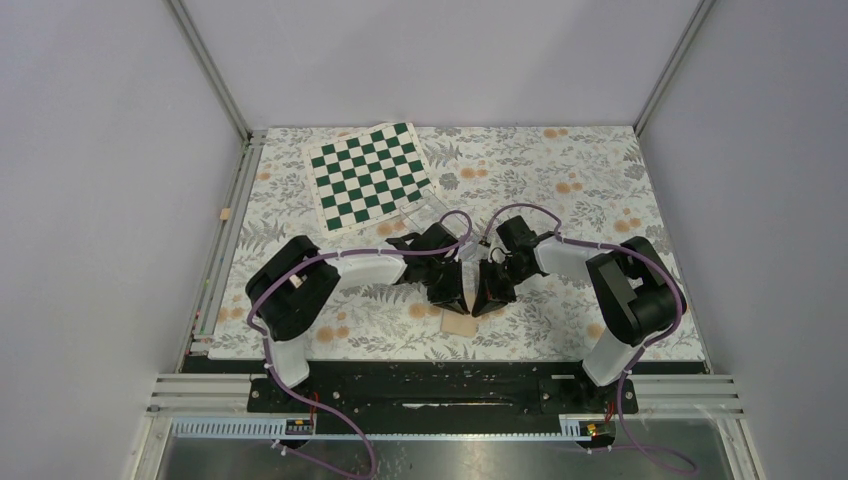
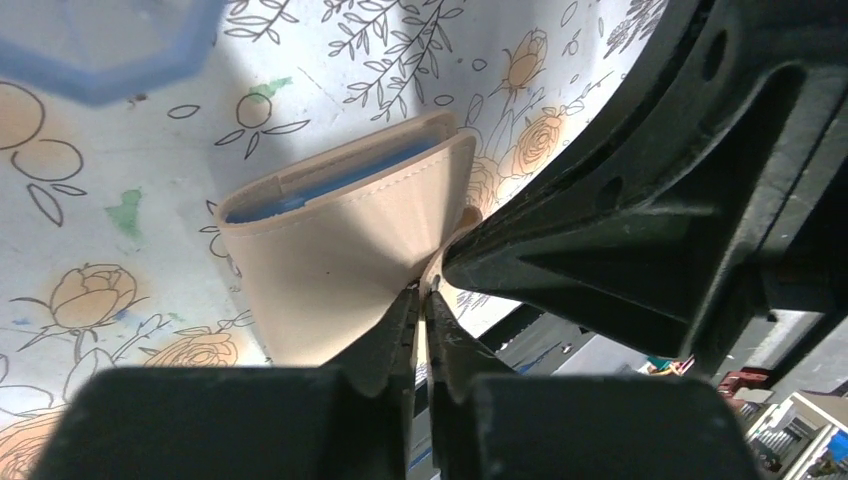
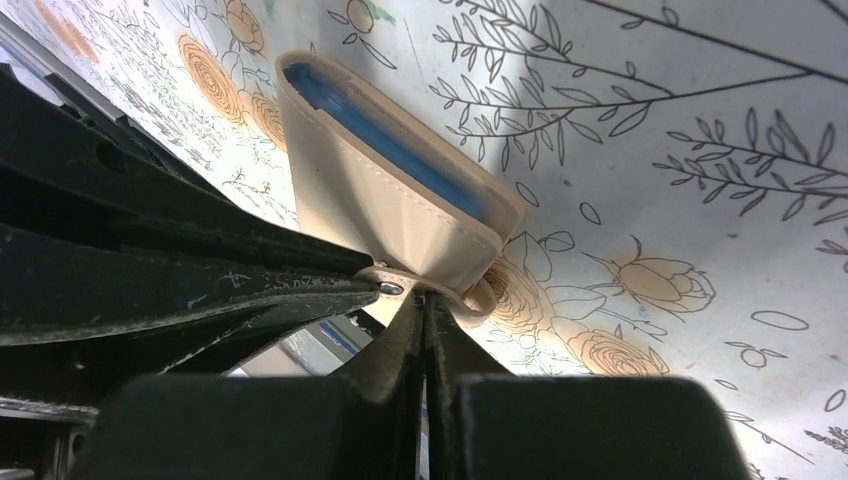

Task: Put the credit cards into the card holder
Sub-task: Close the card holder at the center of the board.

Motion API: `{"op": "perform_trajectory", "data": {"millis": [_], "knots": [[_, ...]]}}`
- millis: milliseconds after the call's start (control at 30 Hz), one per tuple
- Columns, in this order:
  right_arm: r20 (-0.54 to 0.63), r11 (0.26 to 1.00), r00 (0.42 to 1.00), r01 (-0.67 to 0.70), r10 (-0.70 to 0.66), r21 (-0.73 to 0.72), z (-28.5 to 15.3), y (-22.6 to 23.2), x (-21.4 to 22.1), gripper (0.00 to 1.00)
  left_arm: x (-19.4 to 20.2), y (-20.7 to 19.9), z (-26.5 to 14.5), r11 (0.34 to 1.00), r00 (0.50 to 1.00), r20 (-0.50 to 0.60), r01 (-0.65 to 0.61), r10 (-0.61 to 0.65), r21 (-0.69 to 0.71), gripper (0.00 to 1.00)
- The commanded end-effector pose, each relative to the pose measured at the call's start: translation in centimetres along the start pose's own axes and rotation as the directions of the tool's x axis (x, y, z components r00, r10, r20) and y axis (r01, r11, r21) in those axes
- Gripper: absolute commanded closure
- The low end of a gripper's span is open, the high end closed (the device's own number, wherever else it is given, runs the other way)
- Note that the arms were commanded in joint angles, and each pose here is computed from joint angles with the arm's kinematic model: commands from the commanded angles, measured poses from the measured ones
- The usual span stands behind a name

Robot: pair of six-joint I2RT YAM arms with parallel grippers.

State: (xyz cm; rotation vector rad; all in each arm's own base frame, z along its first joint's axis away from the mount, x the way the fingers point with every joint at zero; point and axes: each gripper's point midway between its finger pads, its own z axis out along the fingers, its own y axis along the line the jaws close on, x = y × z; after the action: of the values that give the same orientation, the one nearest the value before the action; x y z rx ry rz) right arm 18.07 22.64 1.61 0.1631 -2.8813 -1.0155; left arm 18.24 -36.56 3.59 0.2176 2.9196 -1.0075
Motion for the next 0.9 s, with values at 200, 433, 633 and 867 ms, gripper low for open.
{"op": "perform_trajectory", "data": {"millis": [200,433,633,867], "knots": [[-0.004,0.995,1.0,0.021,-0.021,0.096,0.8,-1.7,0.4,0.97,-0.6,-0.1,-0.3,1.0,0.999,0.024,-0.024,0.025,-0.01,1.0],[0.067,0.997,0.996,0.063,-0.066,0.04,-1.1,0.9,-0.6,0.82,-1.3,-0.7,-1.4,0.998,0.997,0.047,-0.053,0.054,-0.036,1.0],[0.101,0.996,0.991,0.079,-0.083,0.047,-2.1,1.8,-1.5,0.82,-1.3,-0.4,-1.2,0.997,0.997,0.041,-0.06,0.062,-0.046,1.0],[0.094,0.996,0.994,0.054,-0.061,0.07,-1.3,1.5,-2.8,0.83,-1.2,0.0,-1.0,0.997,0.997,0.037,-0.06,0.062,-0.057,1.0]]}}
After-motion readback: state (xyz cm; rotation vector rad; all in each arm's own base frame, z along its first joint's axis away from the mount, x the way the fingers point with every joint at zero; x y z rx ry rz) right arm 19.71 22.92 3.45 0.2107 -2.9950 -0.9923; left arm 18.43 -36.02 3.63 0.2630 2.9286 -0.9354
